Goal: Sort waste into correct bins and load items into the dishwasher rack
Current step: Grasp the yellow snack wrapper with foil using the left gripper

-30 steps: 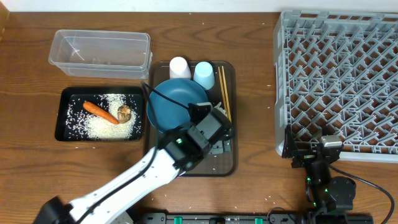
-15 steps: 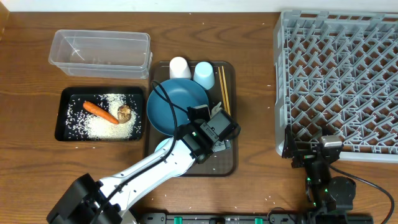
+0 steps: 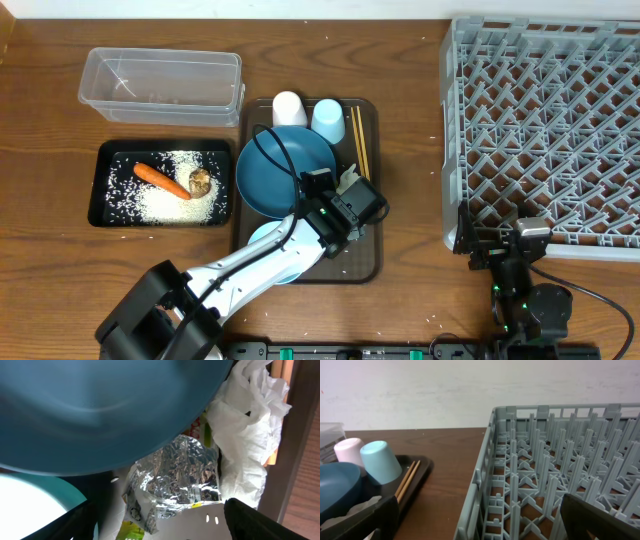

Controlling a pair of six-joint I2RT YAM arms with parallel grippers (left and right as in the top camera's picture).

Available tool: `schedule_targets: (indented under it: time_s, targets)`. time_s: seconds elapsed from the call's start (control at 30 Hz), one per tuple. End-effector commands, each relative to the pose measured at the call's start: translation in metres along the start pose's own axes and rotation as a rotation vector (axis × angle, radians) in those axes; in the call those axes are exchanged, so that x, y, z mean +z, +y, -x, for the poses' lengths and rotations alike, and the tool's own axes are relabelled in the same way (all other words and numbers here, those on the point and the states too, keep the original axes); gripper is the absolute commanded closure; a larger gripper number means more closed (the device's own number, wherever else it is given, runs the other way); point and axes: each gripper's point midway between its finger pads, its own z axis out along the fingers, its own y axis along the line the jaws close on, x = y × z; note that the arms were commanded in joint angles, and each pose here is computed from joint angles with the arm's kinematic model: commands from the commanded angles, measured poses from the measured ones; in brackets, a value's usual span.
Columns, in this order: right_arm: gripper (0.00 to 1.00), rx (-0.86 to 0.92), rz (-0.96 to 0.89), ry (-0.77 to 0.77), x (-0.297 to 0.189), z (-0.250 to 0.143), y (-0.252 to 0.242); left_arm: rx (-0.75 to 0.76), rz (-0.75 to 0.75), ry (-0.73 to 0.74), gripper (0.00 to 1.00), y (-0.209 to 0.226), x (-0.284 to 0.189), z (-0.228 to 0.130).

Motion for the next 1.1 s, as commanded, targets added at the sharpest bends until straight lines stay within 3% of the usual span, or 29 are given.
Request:
schedule_targets:
  time_s: [0.0,0.13,0.57,0.83,1.07]
  targets:
    - [0.01,-0.005,-0.014,0.004,0.0,-0.001,-0.003,-0.008,0.021,-0.024,0.19,0.003,0.003,0.003]
    - [0.01,-0.005,-0.014,0.004,0.0,-0.001,-0.003,-0.008,0.021,-0.024,0.21,0.003,0.003,0.003]
    - [0.01,-0.005,-0.014,0.004,0.0,-0.001,-0.003,0.003,0.051,-0.008,0.43,0.007,0.012,-0.002]
    - [0.01,-0.005,-0.014,0.004,0.0,-0.001,-0.003,0.002,0.049,-0.009,0.51,0.003,0.018,-0.002]
    - [0.01,-0.005,-0.014,0.004,0.0,-0.001,-0.003,0.007,0.05,-0.008,0.7,0.003,0.018,-0.002]
